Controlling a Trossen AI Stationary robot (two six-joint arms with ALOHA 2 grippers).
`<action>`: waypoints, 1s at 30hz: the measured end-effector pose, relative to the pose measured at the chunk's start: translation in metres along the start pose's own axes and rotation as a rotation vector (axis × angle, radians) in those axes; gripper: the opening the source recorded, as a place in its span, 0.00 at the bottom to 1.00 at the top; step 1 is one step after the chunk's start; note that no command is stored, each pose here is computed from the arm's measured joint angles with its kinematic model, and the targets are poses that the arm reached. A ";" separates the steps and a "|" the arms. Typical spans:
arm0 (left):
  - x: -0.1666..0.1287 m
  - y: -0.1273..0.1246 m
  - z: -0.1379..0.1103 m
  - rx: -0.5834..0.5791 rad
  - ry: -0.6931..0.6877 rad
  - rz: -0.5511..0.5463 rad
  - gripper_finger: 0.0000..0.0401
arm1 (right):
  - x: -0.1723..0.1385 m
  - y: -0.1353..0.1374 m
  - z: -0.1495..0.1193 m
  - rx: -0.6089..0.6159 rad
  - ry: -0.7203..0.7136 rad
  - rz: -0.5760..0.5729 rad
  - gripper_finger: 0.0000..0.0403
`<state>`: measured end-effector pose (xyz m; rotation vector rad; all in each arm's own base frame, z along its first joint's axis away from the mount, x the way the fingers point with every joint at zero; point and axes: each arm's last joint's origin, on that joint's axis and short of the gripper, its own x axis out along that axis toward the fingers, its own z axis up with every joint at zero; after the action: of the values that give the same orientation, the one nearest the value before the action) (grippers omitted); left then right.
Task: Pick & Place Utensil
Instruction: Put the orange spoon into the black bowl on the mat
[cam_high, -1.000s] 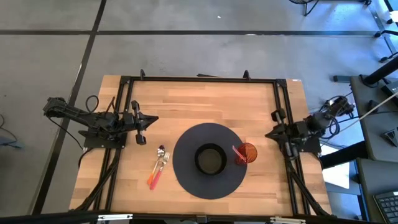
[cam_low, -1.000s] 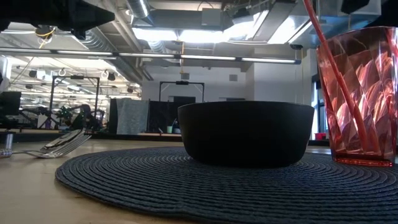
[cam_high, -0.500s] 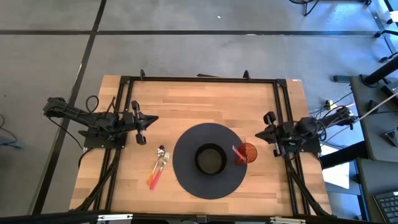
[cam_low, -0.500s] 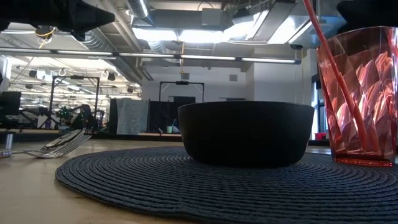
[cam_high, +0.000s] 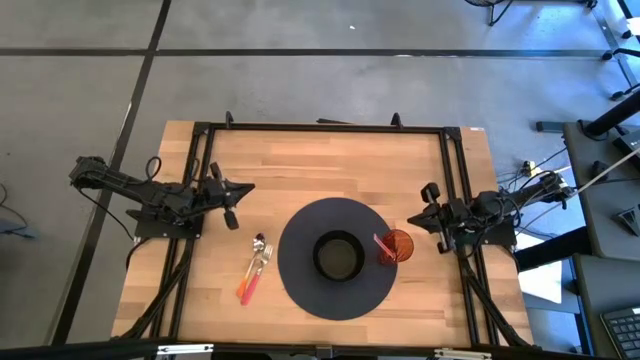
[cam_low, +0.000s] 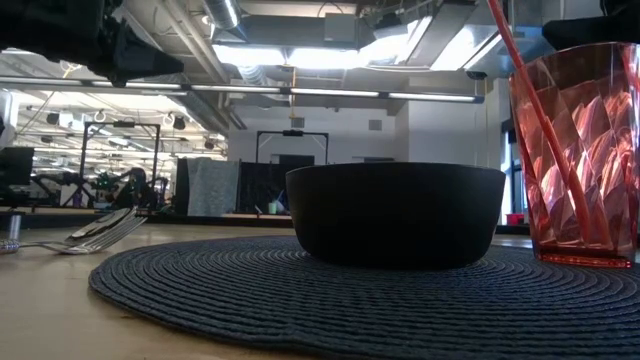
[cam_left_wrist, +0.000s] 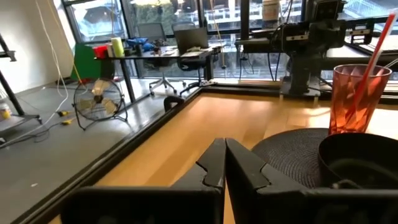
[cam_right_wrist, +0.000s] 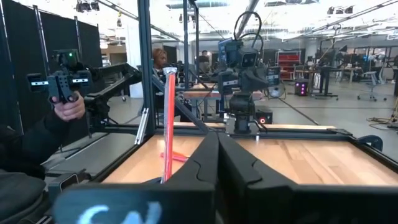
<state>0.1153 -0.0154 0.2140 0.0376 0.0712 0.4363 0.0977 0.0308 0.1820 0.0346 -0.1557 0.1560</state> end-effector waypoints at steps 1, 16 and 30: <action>0.000 0.000 0.000 0.005 -0.001 0.000 0.01 | 0.000 0.000 0.000 0.000 0.000 0.000 0.01; 0.000 0.000 -0.003 -0.100 0.022 -0.006 0.01 | 0.000 0.000 0.000 0.002 -0.001 -0.002 0.04; 0.012 -0.027 0.026 -0.085 0.092 -0.047 0.01 | -0.002 -0.005 0.017 -0.177 -0.151 -0.164 0.04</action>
<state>0.1397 -0.0348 0.2378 -0.0672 0.1433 0.3933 0.0941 0.0252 0.1985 -0.1177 -0.3158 -0.0248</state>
